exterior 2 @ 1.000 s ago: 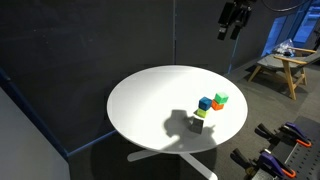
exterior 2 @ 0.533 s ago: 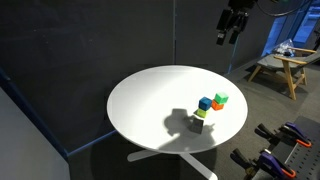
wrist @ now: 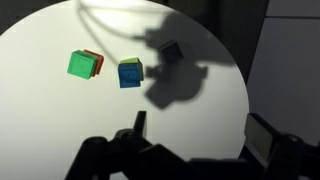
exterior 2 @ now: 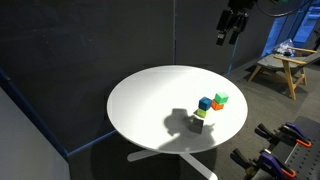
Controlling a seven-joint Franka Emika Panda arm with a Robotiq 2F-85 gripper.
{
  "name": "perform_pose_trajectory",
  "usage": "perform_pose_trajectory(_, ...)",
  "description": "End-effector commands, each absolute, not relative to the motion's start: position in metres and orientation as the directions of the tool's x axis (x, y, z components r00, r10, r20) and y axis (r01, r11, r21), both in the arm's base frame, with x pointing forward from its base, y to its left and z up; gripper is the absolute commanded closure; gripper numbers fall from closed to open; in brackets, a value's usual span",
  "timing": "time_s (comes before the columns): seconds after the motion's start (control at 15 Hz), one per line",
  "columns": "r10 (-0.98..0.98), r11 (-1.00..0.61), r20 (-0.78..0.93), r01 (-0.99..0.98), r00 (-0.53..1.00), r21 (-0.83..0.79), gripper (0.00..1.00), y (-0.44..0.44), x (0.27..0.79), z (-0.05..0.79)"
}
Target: Pick up the blue block and put it on the table
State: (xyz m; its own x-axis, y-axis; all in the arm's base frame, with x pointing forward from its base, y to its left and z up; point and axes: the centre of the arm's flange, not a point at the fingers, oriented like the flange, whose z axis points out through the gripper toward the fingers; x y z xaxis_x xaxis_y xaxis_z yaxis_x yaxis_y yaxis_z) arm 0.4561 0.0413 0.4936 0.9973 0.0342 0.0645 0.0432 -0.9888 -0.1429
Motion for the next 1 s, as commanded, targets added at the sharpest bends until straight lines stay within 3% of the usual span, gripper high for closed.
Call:
perform_pose_trajectory(0.0,0.047,-0.985,0.077,0.059,0.996,-0.159,0.0,0.0372,0.4601,0.4959)
perform_pose_trajectory(0.93,0.037,-0.989,0.057,0.045,0.998,-0.142,0.0,0.0424,0.4567,0.49)
